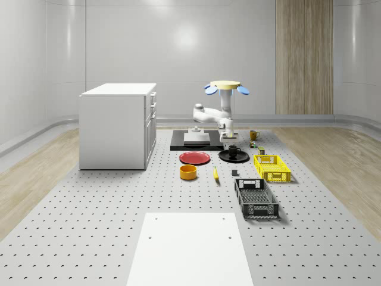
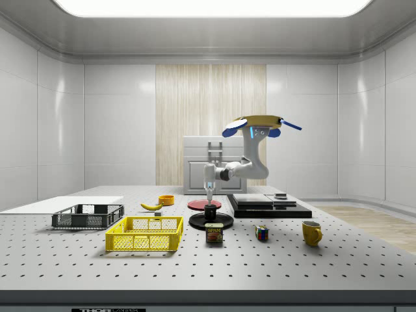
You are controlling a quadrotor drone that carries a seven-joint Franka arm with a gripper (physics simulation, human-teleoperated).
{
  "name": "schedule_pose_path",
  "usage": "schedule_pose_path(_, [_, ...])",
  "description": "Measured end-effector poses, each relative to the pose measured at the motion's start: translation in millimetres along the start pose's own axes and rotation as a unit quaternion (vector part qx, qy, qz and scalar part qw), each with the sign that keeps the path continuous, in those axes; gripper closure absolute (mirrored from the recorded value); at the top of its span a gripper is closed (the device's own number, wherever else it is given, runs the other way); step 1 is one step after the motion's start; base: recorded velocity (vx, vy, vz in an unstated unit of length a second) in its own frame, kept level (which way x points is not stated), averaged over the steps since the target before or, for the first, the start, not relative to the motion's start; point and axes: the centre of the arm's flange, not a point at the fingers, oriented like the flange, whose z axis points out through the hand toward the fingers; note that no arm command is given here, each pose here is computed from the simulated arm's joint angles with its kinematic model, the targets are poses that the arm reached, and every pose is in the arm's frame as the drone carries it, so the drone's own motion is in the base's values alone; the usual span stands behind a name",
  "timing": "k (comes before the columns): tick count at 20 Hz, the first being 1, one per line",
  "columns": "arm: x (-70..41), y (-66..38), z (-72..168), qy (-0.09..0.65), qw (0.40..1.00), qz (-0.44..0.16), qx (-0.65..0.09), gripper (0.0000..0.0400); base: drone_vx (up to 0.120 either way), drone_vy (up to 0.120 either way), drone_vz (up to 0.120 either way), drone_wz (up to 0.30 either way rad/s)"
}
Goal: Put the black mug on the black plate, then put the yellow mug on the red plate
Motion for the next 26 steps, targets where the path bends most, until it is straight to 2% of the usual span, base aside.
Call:
schedule_pose_path(5, [-1.1, 0.3, -8.2, 0.001, 1.000, 0.000, -0.002, 0.0000, 0.000, 0.000, 0.000, 0.000])
schedule_pose_path(21, [-1.7, 0.4, -12.3, 0.002, 1.000, 0.000, -0.004, 0.0000, 0.000, 0.000, 0.120, 0.000])
schedule_pose_path(26, [-1.7, 0.4, -12.4, 0.002, 1.000, 0.000, -0.004, 0.0000, -0.104, 0.000, 0.000, 0.000])
